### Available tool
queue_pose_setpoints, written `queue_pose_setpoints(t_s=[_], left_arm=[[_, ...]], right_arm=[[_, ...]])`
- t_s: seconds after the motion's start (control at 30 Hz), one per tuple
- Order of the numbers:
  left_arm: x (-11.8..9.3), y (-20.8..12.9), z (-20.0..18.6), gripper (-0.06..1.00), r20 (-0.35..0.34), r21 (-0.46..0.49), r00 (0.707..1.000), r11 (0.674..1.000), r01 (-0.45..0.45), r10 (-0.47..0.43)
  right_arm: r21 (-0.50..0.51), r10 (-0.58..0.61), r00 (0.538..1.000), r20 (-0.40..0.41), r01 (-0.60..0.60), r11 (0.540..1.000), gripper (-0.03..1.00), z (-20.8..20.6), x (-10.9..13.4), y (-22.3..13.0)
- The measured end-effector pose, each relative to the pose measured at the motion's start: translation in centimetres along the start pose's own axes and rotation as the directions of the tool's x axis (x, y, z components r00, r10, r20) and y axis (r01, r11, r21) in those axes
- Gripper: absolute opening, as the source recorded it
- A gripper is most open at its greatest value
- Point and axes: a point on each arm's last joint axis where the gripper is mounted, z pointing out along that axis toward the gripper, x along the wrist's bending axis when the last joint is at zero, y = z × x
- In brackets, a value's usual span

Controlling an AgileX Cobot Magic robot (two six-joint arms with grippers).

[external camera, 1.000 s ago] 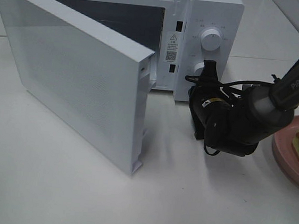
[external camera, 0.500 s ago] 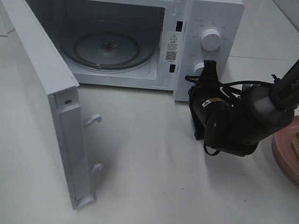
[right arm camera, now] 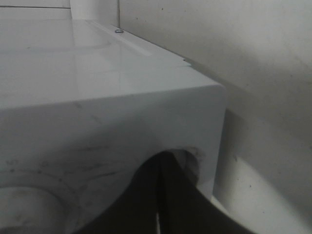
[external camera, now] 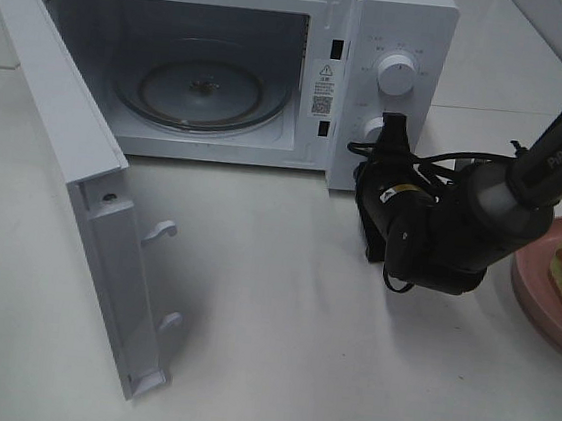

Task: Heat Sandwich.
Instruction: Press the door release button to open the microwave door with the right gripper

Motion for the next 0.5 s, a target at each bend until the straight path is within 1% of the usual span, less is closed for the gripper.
queue_pose_setpoints(t_s=[0.13, 0.23, 0.27, 0.37, 0.5], left_arm=[[0.0, 0.0, 0.0, 0.71, 0.000, 0.000, 1.000, 1.000, 0.000, 0.000], [0.0, 0.0, 0.0, 0.71, 0.000, 0.000, 1.000, 1.000, 0.000, 0.000], [0.0, 0.0, 0.0, 0.71, 0.000, 0.000, 1.000, 1.000, 0.000, 0.000], [0.0, 0.0, 0.0, 0.71, 0.000, -0.001, 1.000, 1.000, 0.000, 0.000], [0.0, 0.0, 0.0, 0.71, 0.000, -0.001, 1.000, 1.000, 0.000, 0.000]], right_arm=[[0.007, -0.009, 1.000, 0.001, 0.009, 1.000, 0.01, -0.1, 0.2, 0.1], [0.030, -0.051, 0.998, 0.040, 0.050, 0.998, 0.01, -0.4, 0.7, 0.3], [0.030, -0.051, 0.998, 0.040, 0.050, 0.998, 0.01, -0.4, 0.7, 0.3], [0.064, -0.098, 0.990, 0.098, 0.092, 0.994, 0.01, -0.9, 1.4, 0.5], [0.079, -0.135, 0.985, 0.111, 0.127, 0.989, 0.01, -1.9, 2.0, 0.8]])
